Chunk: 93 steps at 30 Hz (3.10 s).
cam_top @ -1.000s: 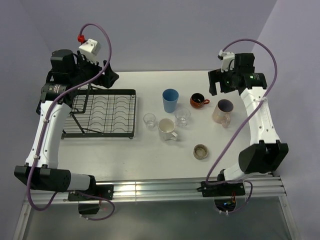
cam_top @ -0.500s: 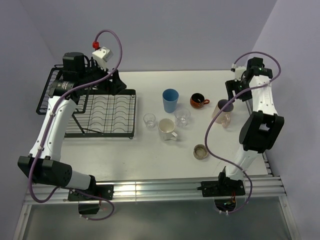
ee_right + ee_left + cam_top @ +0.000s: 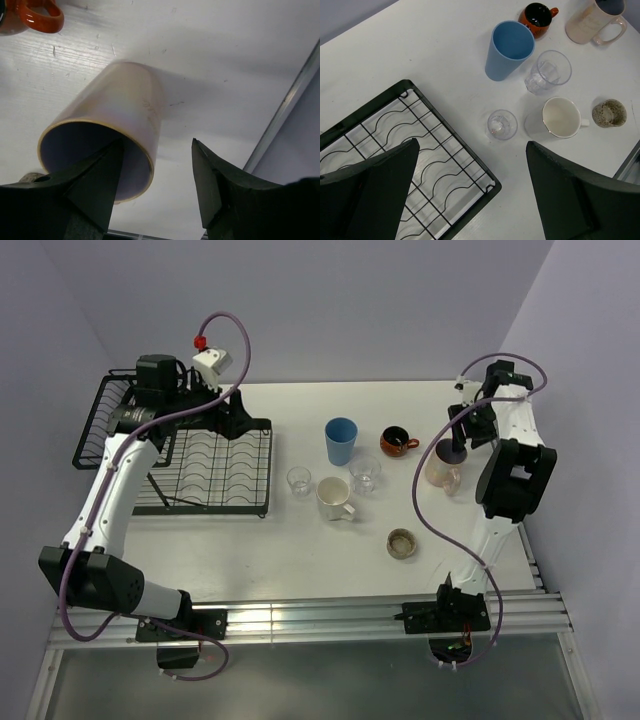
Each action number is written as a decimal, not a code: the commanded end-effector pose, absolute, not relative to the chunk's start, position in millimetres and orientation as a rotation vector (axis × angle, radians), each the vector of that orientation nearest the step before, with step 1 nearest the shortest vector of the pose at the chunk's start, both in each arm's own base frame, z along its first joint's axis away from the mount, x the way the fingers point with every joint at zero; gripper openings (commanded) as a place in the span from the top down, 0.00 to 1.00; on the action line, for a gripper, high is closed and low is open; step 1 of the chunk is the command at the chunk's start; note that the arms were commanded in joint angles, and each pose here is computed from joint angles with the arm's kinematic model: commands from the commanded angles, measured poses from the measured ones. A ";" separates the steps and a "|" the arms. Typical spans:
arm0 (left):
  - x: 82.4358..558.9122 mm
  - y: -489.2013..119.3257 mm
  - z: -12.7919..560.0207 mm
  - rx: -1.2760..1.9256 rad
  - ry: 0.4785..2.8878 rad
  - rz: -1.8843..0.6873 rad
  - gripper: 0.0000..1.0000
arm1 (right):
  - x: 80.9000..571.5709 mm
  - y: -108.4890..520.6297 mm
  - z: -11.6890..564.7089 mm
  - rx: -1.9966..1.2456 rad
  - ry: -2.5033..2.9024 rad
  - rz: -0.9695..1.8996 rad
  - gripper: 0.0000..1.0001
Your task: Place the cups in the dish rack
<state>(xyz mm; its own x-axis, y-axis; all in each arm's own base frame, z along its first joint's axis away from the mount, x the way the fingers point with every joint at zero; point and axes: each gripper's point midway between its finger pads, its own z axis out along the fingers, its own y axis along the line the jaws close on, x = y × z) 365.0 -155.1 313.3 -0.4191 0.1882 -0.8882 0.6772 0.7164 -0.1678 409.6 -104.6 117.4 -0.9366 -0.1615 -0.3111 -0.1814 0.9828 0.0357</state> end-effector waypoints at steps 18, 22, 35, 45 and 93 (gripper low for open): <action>338.7 -177.3 294.6 0.777 1.821 -0.800 0.11 | 412.3 -78.8 72.4 -0.146 2.854 0.302 1.00; 333.1 -177.4 290.0 0.803 1.813 -0.798 0.12 | 410.4 -72.5 88.8 -0.095 2.792 0.367 1.00; 314.6 -175.5 306.9 1.014 1.573 -0.665 0.22 | 398.5 4.0 273.5 -0.138 2.274 0.912 1.00; 303.5 -194.1 378.0 1.151 1.137 -0.464 0.17 | 378.9 100.8 342.0 -0.231 2.000 1.313 1.00; 242.9 -297.7 365.1 1.562 0.394 0.080 0.28 | 305.8 300.6 312.6 -0.153 1.977 2.205 1.00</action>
